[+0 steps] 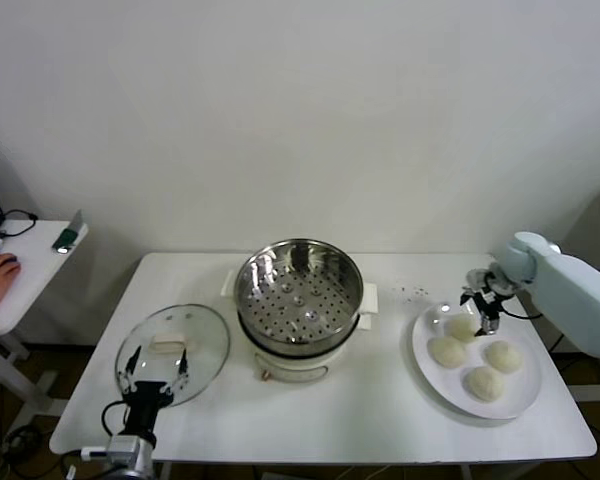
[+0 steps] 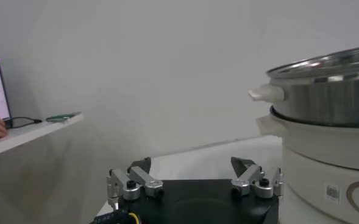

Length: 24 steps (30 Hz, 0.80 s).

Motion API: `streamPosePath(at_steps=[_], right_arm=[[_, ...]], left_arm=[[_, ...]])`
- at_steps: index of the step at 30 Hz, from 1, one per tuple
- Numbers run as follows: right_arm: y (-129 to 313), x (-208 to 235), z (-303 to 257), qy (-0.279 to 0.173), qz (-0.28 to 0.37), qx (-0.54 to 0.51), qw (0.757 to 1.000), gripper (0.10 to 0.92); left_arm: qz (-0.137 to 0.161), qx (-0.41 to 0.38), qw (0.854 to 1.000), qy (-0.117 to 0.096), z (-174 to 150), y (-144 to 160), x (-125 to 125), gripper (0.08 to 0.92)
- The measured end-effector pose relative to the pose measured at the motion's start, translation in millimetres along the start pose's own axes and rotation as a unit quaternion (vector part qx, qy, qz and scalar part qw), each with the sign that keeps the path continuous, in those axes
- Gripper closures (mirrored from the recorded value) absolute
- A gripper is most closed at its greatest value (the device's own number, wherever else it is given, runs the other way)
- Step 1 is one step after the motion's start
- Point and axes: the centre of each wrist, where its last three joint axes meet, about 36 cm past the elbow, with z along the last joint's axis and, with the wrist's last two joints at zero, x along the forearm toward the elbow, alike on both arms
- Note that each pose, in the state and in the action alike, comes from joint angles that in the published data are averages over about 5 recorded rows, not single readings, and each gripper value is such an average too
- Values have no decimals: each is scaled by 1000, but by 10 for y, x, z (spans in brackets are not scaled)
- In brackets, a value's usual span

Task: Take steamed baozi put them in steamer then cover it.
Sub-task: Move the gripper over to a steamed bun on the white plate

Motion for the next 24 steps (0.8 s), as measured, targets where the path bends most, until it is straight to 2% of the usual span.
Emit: streamPosePath(at_steps=[14, 24], right_arm=[[-44, -95, -64, 11, -14, 10, 1000, 205], [-99, -95, -81, 10, -11, 16, 1000, 290]], left_arm=[[-2, -2, 1000, 7, 48, 9, 25, 177], [-3, -3, 1000, 11, 82, 0, 39, 177]])
